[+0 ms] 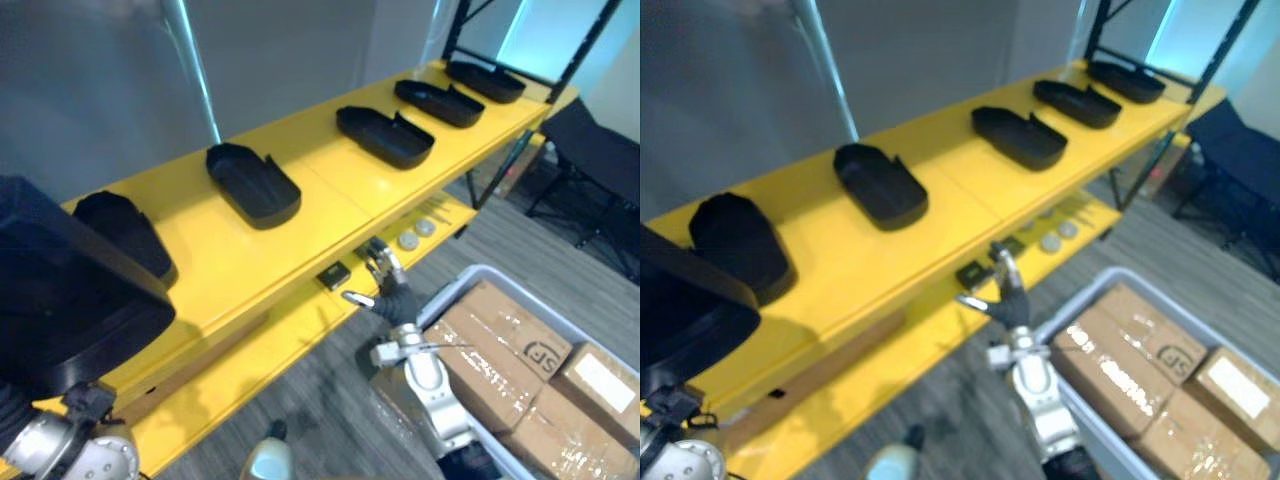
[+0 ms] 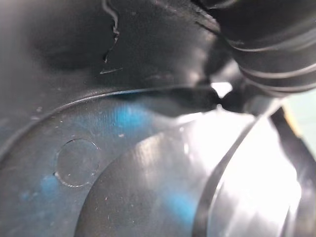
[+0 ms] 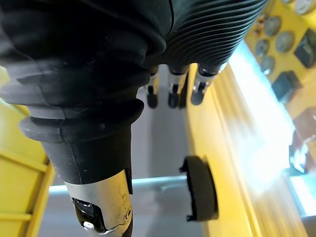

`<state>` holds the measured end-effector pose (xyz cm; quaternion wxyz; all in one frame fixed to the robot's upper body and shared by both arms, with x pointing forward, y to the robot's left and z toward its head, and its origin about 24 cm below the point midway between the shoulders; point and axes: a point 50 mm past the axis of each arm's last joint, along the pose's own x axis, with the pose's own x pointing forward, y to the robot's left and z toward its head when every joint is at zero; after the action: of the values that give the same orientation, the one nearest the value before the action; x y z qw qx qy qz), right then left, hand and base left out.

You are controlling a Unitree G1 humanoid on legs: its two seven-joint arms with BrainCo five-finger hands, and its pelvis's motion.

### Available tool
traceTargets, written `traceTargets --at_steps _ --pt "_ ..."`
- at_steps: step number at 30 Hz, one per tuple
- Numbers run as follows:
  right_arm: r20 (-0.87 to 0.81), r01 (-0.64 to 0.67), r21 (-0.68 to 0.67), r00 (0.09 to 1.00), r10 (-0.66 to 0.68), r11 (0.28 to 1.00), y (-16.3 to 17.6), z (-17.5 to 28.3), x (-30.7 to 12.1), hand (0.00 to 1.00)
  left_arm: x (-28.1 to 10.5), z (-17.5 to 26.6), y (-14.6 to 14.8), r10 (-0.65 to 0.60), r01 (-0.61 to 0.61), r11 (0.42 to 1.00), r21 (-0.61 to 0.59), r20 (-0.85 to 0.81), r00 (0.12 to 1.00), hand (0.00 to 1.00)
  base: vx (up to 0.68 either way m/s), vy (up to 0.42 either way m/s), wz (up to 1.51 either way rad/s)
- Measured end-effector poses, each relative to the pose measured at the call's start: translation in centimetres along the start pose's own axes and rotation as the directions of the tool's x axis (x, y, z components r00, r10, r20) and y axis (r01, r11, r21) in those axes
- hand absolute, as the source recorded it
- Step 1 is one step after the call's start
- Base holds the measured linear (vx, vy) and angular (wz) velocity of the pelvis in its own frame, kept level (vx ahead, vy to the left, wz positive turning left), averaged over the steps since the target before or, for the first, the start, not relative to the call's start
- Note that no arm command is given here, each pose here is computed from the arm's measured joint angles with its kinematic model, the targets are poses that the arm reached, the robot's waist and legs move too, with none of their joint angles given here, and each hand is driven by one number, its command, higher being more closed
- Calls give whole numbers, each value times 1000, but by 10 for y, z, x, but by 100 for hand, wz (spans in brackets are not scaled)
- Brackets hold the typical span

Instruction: Walk over and take plastic housings, then place them on the shelf

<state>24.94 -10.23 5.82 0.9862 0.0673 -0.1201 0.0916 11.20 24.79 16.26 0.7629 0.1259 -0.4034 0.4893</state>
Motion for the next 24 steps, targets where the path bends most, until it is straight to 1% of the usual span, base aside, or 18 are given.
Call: traceTargets --at_steps 2,5,8,10,14,18,20,22,23,24 --pt "24 0 -11 1000 0 1000 -5 3 0 0 4 5 -13 -45 49 996 -78 52 998 100 33 53 59" --pt "51 0 -19 999 0 1000 -8 6 2 0 4 8 -31 -111 120 980 -161 69 991 100 -11 -35 59" --pt "90 -32 -43 995 36 999 -7 14 11 0 0 2 -37 -140 146 972 -182 43 989 100 -72 -102 29" --pt "99 -58 -64 993 64 996 -8 17 15 0 -4 1 -37 -171 172 969 -179 22 985 100 -157 -122 5" --pt "47 -73 -65 996 76 995 -9 7 3 0 -12 -1 -33 -223 219 961 -167 -4 975 100 -155 -102 4" --pt "79 -100 -47 992 103 994 -5 9 3 0 -14 1 -28 -223 224 962 -154 25 974 100 -110 8 9" --pt "113 -125 -42 985 129 991 1 15 8 0 -10 6 -25 -196 206 968 -142 79 977 100 5 83 8" --pt "159 -116 -43 980 121 992 3 24 16 0 -3 17 -29 -166 197 961 -196 161 973 100 73 153 34" --pt "165 -106 -41 980 111 994 2 26 18 0 -1 20 -29 -158 195 959 -205 180 971 100 183 163 56" --pt "180 -77 -48 980 84 996 -2 29 19 0 1 22 -32 -145 190 957 -220 206 968 100 169 121 51"
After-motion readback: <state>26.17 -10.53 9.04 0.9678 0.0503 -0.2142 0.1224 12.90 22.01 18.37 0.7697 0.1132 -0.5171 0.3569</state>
